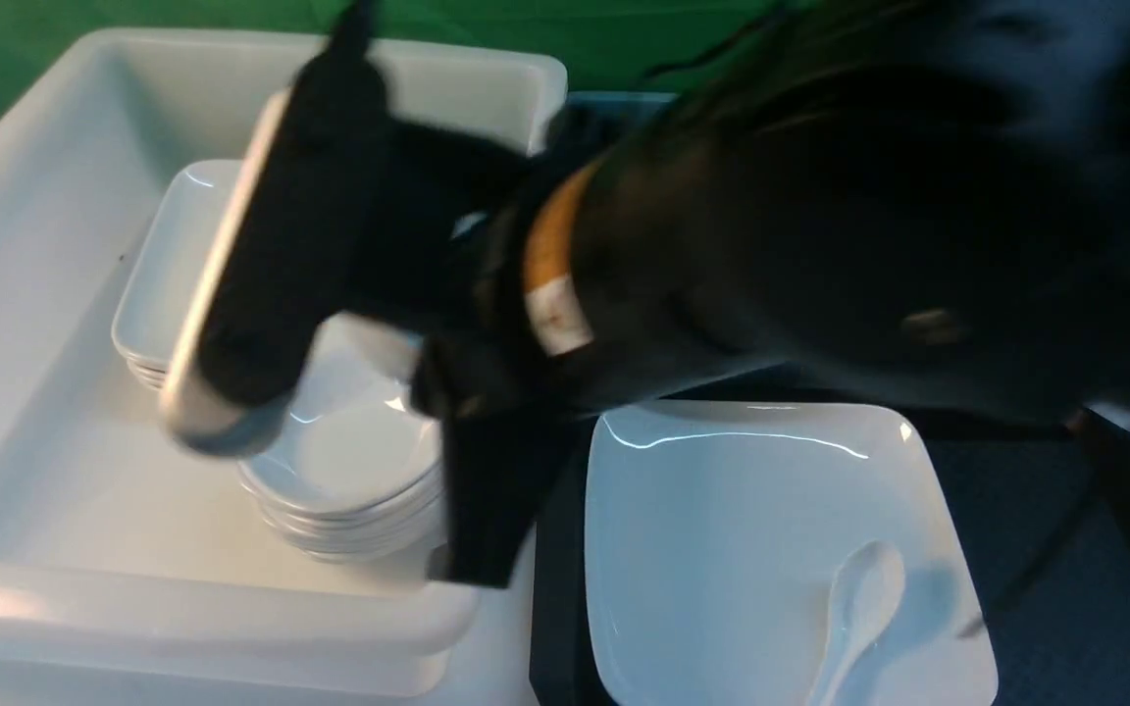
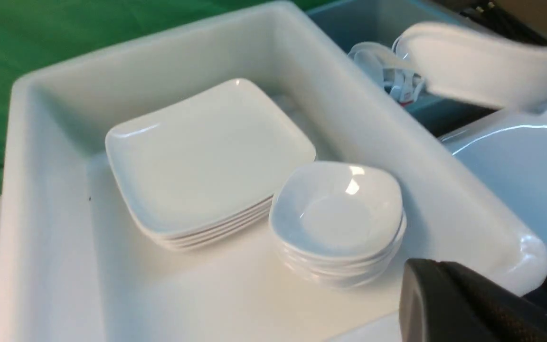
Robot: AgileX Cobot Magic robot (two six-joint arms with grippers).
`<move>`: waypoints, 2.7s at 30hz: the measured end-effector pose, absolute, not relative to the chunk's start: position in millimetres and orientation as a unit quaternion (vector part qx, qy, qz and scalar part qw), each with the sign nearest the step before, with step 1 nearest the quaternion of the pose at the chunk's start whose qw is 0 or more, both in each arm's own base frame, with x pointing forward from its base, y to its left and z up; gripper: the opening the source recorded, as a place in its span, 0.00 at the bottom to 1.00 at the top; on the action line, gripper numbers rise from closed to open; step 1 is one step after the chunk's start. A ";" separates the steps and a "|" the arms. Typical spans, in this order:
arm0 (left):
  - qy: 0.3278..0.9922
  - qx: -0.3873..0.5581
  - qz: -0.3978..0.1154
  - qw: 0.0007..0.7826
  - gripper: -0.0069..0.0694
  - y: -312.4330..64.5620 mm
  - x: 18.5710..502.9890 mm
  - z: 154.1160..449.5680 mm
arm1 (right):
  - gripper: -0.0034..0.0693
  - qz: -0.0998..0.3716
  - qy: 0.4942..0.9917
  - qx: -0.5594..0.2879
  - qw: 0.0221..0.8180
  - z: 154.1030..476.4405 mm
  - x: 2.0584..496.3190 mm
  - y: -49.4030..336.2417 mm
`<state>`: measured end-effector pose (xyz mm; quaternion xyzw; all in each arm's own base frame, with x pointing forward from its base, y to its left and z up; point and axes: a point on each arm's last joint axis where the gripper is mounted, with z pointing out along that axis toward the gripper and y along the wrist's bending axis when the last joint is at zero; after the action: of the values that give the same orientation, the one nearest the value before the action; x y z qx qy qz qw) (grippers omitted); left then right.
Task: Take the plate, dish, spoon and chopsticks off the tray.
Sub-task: Use the right arm to put the small plate into the large storage box on the left, then use the left arm to grab a soup spoon from the plate
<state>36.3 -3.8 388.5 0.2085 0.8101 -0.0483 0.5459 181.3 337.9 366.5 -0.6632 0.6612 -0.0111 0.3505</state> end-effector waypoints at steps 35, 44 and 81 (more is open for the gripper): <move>0.781 0.283 -0.163 0.532 0.10 -36.3 41.4 393.8 | 0.33 -0.047 0.779 -0.553 0.292 389.4 206.3 327.0; 0.822 0.309 -0.174 0.446 0.10 -71.1 91.9 378.3 | 0.26 -0.046 0.917 -0.324 0.228 367.6 181.5 167.5; 0.870 0.467 -0.112 0.113 0.64 -369.3 237.3 172.6 | 0.31 0.113 0.872 -0.204 0.430 377.0 27.1 -4.9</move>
<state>237.3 -369.3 172.6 0.4668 0.8700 -0.1119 0.1130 27.1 -4.9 377.0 -0.2044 0.8719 0.1130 0.4303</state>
